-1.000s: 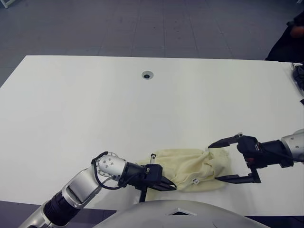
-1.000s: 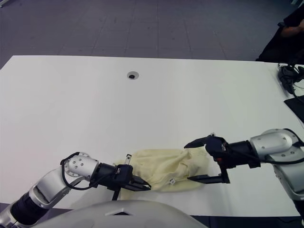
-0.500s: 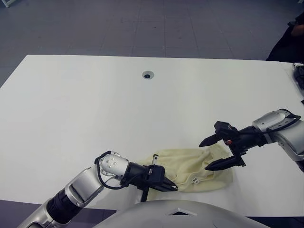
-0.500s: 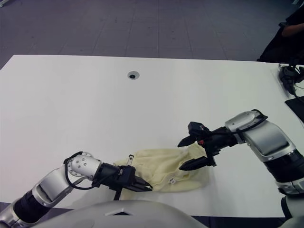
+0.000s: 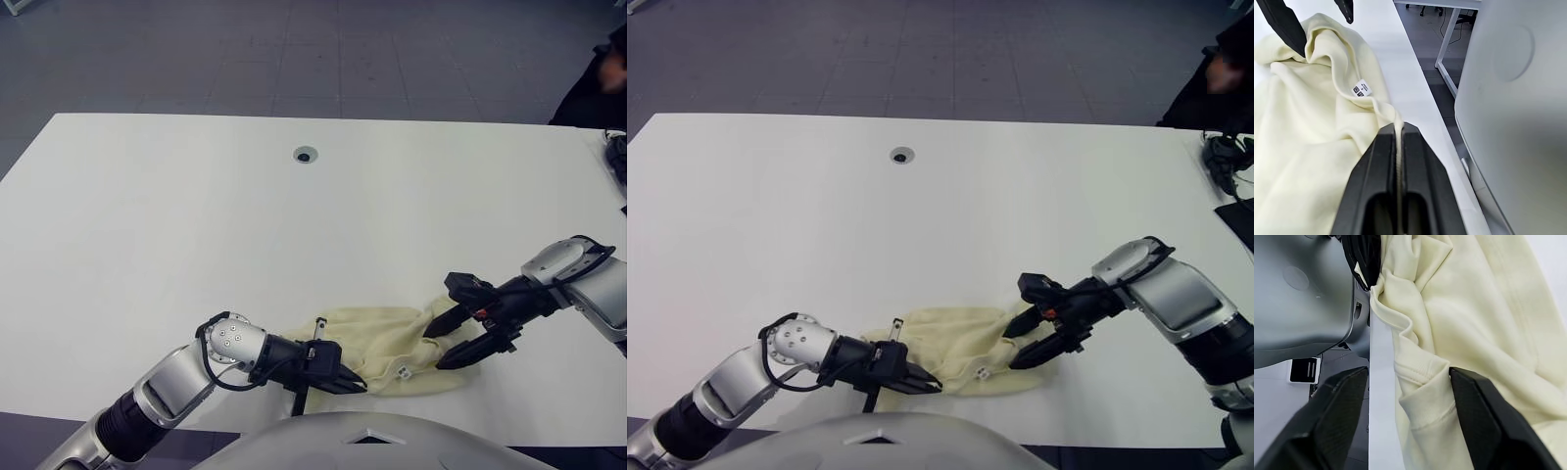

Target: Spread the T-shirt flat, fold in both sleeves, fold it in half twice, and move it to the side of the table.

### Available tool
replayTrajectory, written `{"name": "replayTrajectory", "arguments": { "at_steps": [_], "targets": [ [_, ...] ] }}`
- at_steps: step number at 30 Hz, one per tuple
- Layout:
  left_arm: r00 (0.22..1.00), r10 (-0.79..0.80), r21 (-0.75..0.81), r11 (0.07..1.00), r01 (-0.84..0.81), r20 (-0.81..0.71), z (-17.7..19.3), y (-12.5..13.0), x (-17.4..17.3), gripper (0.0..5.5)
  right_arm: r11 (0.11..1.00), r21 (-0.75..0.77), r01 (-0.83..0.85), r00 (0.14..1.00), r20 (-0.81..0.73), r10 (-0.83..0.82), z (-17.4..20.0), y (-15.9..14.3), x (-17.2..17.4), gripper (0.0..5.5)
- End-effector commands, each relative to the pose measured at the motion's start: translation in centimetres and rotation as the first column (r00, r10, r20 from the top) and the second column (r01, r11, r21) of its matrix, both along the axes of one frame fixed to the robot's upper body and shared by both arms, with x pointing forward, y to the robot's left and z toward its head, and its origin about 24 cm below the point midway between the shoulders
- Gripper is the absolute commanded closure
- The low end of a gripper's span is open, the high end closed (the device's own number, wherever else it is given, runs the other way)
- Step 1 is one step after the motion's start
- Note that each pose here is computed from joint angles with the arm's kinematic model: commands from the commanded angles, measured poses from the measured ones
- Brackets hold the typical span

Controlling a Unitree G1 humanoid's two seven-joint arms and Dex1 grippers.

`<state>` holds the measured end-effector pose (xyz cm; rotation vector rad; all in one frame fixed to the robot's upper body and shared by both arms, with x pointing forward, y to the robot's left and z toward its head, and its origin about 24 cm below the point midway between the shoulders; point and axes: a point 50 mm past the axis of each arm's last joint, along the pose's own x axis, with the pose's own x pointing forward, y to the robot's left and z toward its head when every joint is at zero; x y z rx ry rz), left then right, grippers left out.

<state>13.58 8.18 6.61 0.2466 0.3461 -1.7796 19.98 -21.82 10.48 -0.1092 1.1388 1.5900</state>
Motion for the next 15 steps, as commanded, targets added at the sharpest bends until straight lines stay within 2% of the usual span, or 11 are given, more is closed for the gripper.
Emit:
{"name": "replayTrajectory", "arguments": {
  "at_steps": [1,6,15],
  "targets": [
    [1.0,-0.018,-0.021,1.0,0.018,-0.019,0.13,-0.45,-0.8,5.5,0.999,-0.032,0.003,1.0,-0.001,-0.003,-0.27,-0.48,0.15,3.2],
    [1.0,-0.019,-0.02,1.0,0.019,-0.021,0.08,-0.49,-0.89,5.5,1.0,0.001,0.009,1.0,-0.007,-0.009,0.18,-0.25,0.13,4.16],
    [1.0,-0.023,-0.018,1.0,0.023,-0.02,0.0,-0.47,-0.93,5.5,1.0,0.027,0.011,1.0,0.004,-0.011,0.61,-0.16,-0.31,5.49]
  ]
}}
